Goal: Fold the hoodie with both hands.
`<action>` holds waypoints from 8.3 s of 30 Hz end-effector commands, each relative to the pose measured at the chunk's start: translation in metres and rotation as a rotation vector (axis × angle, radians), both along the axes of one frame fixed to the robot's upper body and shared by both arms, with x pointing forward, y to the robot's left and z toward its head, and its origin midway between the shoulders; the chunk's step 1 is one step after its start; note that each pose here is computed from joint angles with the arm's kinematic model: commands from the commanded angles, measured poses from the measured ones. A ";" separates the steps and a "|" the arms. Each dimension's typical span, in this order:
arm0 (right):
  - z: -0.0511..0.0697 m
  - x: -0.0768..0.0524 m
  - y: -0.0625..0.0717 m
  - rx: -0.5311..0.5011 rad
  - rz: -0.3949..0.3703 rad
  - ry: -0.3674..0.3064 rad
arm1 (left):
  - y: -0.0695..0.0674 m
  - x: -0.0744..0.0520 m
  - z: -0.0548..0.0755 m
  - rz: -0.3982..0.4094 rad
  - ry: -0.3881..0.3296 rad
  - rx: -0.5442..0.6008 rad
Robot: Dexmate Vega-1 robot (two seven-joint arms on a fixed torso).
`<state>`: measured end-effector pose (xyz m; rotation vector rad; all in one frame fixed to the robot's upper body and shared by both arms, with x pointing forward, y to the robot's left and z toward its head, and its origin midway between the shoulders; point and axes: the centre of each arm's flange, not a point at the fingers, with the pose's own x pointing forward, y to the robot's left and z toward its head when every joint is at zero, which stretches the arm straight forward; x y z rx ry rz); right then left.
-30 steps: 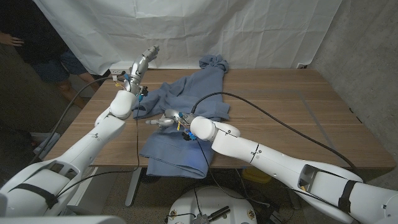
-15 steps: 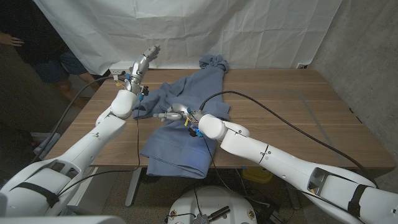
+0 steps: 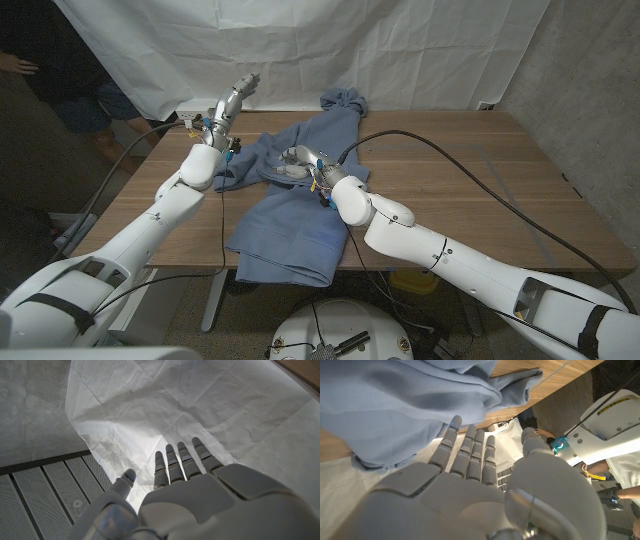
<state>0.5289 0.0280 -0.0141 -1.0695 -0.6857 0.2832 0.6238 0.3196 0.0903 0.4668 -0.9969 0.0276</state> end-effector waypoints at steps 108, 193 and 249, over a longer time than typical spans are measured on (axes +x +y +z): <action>0.022 0.037 0.043 0.294 -0.418 -0.533 | 0.013 -0.037 -0.002 -0.085 -0.078 -0.043; 0.102 0.088 0.190 0.187 0.072 0.256 | 0.113 -0.138 -0.044 0.319 -0.269 -0.250; 0.108 0.097 0.177 -0.007 0.026 0.124 | 0.126 -0.144 -0.070 0.330 -0.251 -0.304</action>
